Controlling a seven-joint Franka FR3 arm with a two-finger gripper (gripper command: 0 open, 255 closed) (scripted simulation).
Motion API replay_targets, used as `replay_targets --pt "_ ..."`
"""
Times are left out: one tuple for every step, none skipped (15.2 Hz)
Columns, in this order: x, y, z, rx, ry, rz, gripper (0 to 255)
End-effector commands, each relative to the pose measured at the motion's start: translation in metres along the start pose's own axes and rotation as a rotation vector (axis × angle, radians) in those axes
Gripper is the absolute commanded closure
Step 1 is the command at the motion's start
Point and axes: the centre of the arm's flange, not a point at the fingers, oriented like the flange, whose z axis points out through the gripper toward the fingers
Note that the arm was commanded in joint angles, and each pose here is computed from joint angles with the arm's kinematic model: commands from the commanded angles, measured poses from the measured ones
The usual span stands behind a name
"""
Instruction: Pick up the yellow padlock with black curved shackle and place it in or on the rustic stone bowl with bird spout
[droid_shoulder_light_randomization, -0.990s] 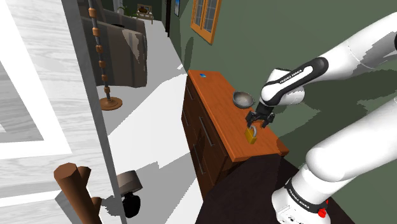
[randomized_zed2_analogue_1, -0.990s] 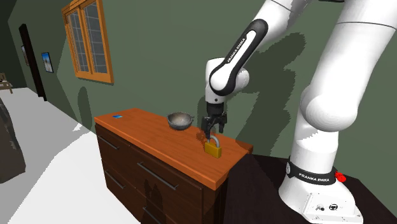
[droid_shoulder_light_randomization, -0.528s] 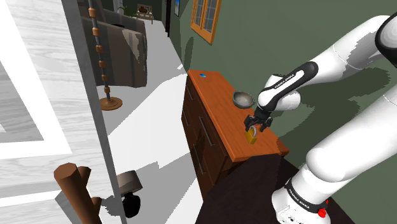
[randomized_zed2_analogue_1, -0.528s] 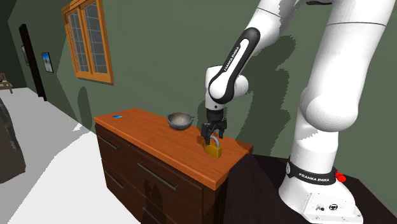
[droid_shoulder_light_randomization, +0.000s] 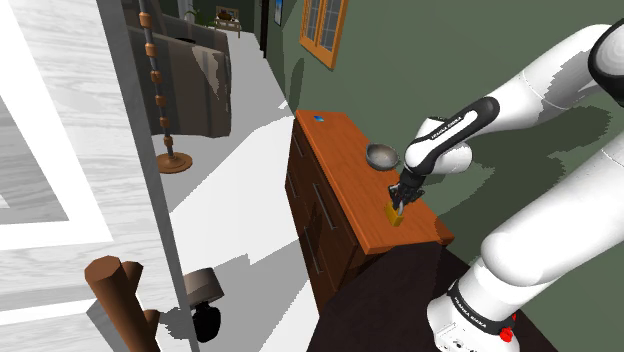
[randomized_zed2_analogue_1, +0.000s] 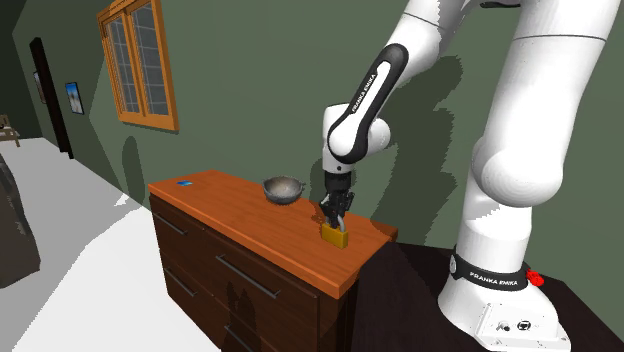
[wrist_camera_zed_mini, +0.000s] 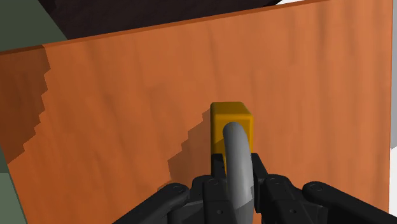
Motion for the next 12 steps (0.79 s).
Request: replay_targets --pt "0.0 0.0 0.0 0.0 0.0 0.0 255" --pt "0.0 0.0 0.0 0.0 0.0 0.0 255" --pt "0.0 0.0 0.0 0.0 0.0 0.0 255" --pt "0.0 0.0 0.0 0.0 0.0 0.0 255" --pt "0.0 0.0 0.0 0.0 0.0 0.0 255" --pt "0.0 0.0 0.0 0.0 0.0 0.0 255" --pt "0.0 0.0 0.0 0.0 0.0 0.0 255" --pt "0.0 0.0 -0.005 0.0 0.0 0.0 255" --pt "0.0 0.0 -0.01 0.0 0.0 0.0 255" --pt "0.0 0.0 -0.016 0.0 0.0 0.0 255" --pt "0.0 0.0 -0.021 0.0 0.0 0.0 255" --pt "0.0 0.0 -0.026 0.0 0.0 0.0 255"
